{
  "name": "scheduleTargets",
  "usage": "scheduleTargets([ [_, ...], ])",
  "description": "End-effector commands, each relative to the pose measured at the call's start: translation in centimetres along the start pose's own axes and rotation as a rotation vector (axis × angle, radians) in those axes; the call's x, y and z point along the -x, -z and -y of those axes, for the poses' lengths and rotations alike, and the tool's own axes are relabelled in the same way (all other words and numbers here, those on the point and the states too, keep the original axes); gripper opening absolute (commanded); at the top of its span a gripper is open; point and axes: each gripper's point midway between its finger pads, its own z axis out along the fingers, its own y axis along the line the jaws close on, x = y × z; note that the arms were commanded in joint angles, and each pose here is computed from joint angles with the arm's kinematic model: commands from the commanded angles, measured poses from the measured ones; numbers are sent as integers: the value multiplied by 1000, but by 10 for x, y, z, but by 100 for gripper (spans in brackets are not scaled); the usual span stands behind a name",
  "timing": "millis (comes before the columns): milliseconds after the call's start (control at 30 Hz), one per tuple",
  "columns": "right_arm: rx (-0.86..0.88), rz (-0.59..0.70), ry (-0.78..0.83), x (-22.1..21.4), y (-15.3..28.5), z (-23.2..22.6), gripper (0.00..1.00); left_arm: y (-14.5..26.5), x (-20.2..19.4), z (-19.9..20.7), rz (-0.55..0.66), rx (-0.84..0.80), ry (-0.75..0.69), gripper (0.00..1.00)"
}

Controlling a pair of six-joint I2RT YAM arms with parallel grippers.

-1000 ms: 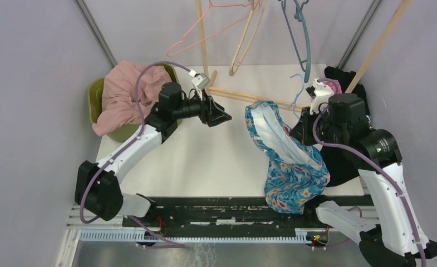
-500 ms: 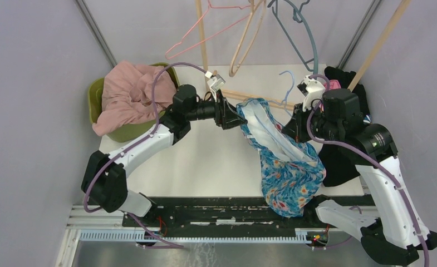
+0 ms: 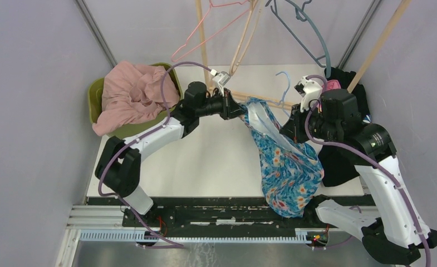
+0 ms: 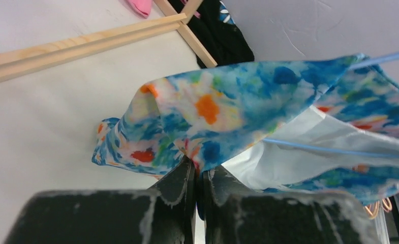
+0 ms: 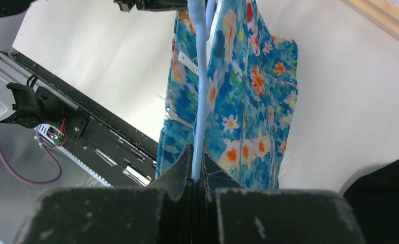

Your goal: Remove the skirt from the hanger

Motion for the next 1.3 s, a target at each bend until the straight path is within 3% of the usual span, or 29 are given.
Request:
scheduleTargets([
  [0,20,56,18,5,4,-4,1,10,60,-2,91,111,-156,13],
  [233,-32,-46,43,-26,-12,14,1,42,131,-10,118,179,-233,13],
  [367,-29,-87,45,-39,-14,15,1,54,147,-39,123,215,-232,13],
  [733,-20,-153,76,-57,21,11,1,32,88,-151,-39,232,-134,12],
  [1000,-100,-161,165,-54,58,21,1,45,62,-193,-79,266,-81,12],
  [1167,-175,-97,157,-37,65,30,1,53,57,-196,-74,270,-53,12],
  [1267,-200,64,91,-6,50,32,1,51,58,-172,-74,239,-55,12],
])
